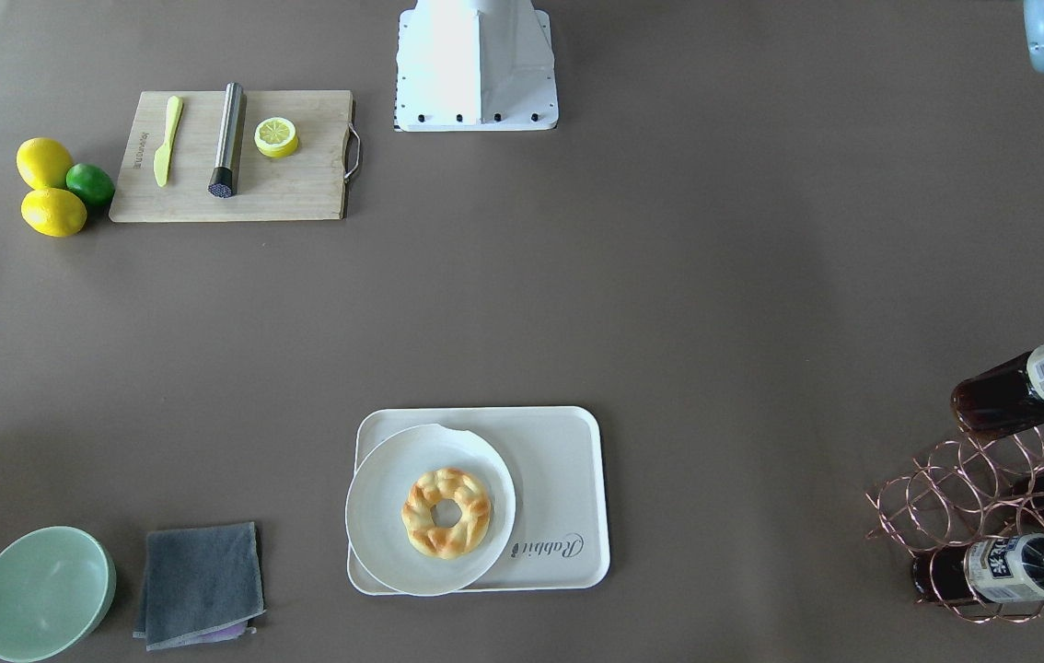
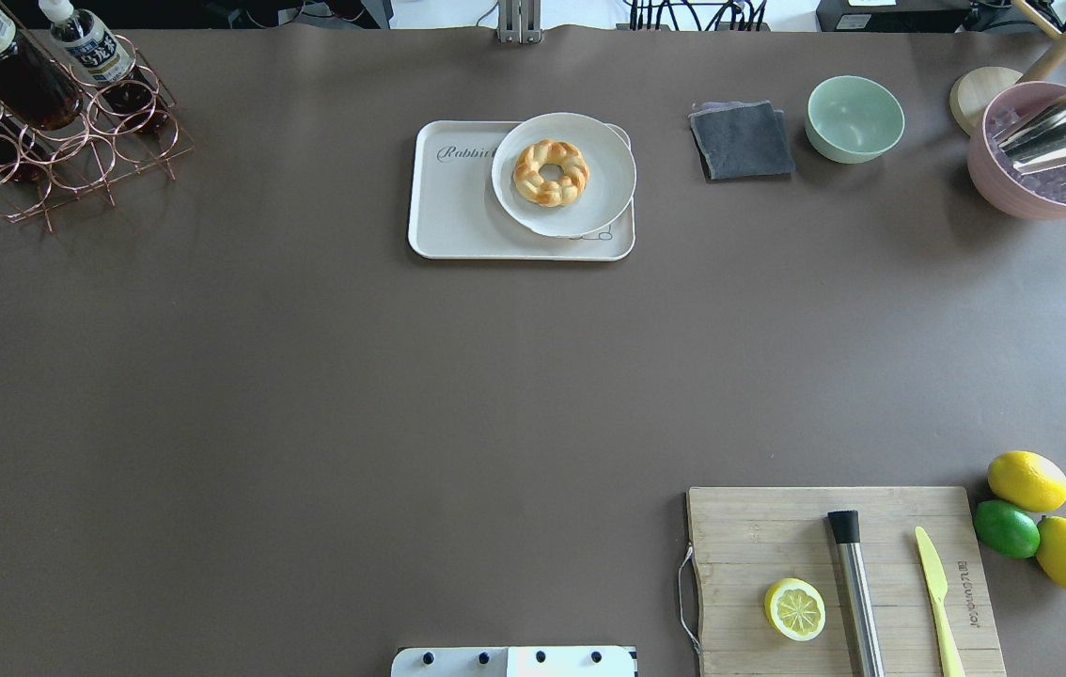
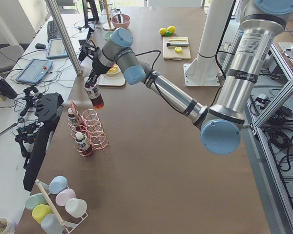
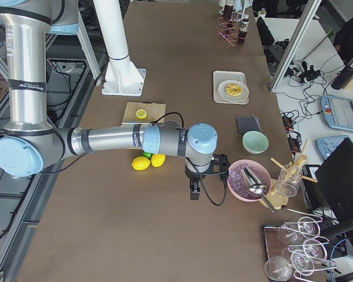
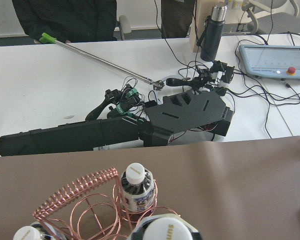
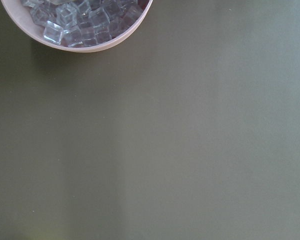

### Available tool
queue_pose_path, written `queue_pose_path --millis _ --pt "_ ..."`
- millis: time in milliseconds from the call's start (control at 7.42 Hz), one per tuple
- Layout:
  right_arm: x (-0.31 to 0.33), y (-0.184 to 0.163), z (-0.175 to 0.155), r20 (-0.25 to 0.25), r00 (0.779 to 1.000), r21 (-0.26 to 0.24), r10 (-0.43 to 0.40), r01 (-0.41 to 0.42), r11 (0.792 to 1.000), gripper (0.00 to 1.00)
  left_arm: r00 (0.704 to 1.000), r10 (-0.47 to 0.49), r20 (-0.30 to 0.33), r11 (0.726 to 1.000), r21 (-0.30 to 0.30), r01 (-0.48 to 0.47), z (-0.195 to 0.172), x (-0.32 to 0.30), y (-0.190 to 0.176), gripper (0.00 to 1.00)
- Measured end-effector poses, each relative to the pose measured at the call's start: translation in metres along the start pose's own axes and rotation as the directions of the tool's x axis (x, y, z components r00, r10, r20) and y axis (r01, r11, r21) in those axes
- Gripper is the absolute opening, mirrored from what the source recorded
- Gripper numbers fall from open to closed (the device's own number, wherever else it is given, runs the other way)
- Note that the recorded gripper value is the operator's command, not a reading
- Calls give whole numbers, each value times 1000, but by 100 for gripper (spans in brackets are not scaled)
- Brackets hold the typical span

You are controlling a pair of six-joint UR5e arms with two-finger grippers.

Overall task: Place tea on tray
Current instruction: 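Lift the tea bottle out of the rack with the left gripper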

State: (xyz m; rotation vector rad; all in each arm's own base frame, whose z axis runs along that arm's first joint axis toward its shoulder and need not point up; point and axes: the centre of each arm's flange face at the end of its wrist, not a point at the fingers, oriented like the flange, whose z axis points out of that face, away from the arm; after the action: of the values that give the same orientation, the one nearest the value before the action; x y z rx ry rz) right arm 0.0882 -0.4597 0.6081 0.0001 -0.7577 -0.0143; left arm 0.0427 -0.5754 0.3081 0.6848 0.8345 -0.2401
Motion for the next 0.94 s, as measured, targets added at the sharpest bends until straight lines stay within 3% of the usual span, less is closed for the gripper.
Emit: queue_pose_path --millis 270,674,943 --pt "2 5 4 5 1000 -7 7 -7 1000 100 995 -101 -19 995 -8 101 19 109 19 0" --pt "4 5 6 7 1000 -11 10 -10 1000 100 991 -129 37 992 0 129 33 313 96 0" --pt "6 5 7 7 1000 -14 13 -13 1000 100 992 -122 21 992 -7 122 27 369 126 0"
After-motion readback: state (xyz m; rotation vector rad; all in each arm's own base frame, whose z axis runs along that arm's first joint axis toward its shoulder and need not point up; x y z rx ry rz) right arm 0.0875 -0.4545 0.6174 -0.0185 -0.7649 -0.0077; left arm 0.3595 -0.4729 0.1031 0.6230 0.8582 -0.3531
